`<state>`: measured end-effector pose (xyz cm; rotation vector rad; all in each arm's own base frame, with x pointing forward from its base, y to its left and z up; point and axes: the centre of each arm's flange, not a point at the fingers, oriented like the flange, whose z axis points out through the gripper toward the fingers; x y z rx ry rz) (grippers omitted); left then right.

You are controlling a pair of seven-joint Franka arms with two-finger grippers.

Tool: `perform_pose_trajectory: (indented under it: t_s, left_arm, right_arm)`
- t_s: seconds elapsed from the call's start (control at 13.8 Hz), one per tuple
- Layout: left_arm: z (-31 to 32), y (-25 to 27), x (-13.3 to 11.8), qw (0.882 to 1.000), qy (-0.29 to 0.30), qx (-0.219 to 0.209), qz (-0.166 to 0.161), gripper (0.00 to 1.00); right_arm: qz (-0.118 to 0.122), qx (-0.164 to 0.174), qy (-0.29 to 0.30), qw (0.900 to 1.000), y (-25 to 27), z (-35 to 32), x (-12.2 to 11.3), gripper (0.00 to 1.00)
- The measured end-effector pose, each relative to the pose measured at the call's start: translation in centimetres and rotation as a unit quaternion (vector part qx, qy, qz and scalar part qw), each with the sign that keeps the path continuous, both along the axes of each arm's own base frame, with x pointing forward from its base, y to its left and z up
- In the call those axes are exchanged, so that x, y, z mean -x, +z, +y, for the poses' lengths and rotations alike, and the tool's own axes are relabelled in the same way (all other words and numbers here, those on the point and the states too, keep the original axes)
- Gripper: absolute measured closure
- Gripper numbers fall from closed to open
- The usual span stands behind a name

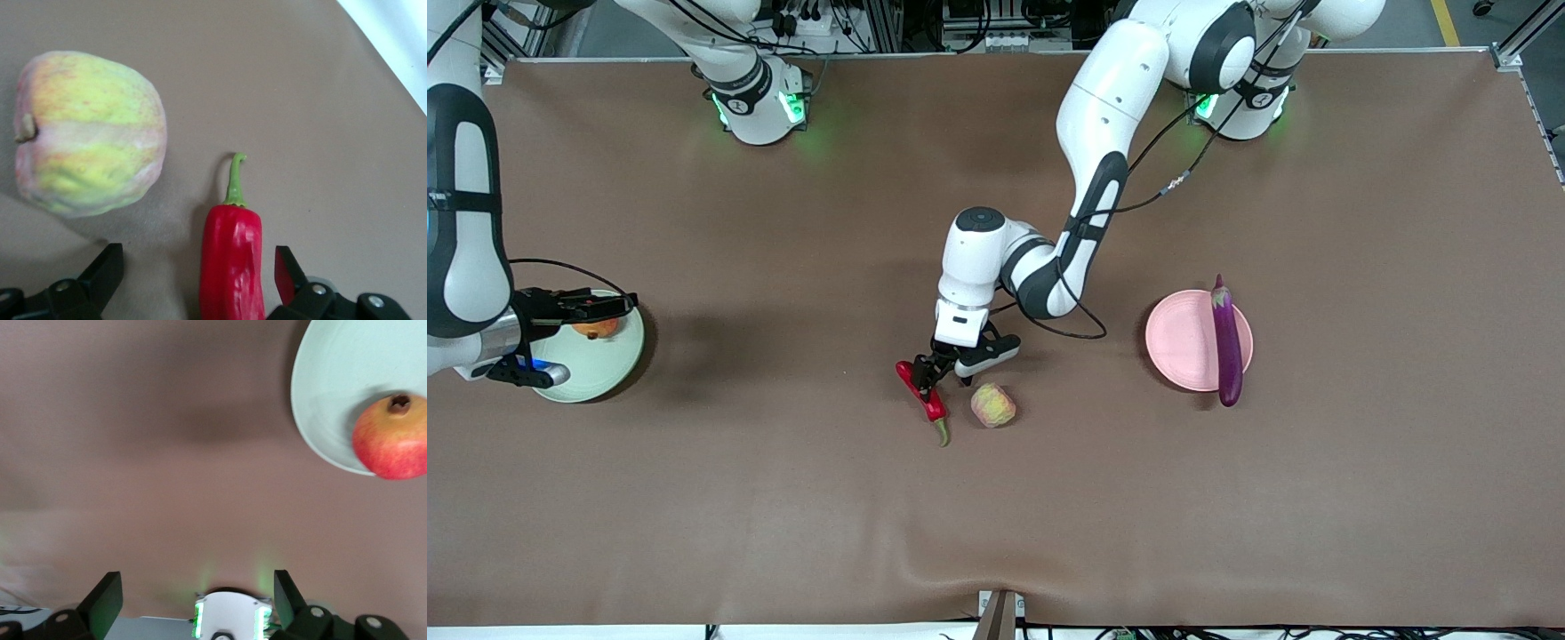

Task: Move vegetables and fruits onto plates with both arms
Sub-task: 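Move the left gripper to the red chili pepper and lower over it, then grasp the chili pepper with the left gripper while the right gripper reaches the peach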

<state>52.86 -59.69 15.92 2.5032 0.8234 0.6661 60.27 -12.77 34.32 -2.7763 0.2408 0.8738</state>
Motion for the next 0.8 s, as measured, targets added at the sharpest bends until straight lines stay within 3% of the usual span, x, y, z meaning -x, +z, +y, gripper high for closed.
perform_pose_trajectory:
  t_s: [0.51, 0.8]
  left_arm:
    - [-1.5, -0.6, 1.0, 0.999, -0.026, 0.013, -0.027, 0.0]
    - [-1.7, -2.7, 1.5, 0.998, -0.041, -0.012, -0.046, 0.0]
  right_arm:
    - [0.024, 0.002, -0.063, 0.998, 2.1, 6.0, -1.3, 0.0]
    - [0.032, -0.01, -0.113, 0.993, 4.1, 8.5, -2.1, 0.0]
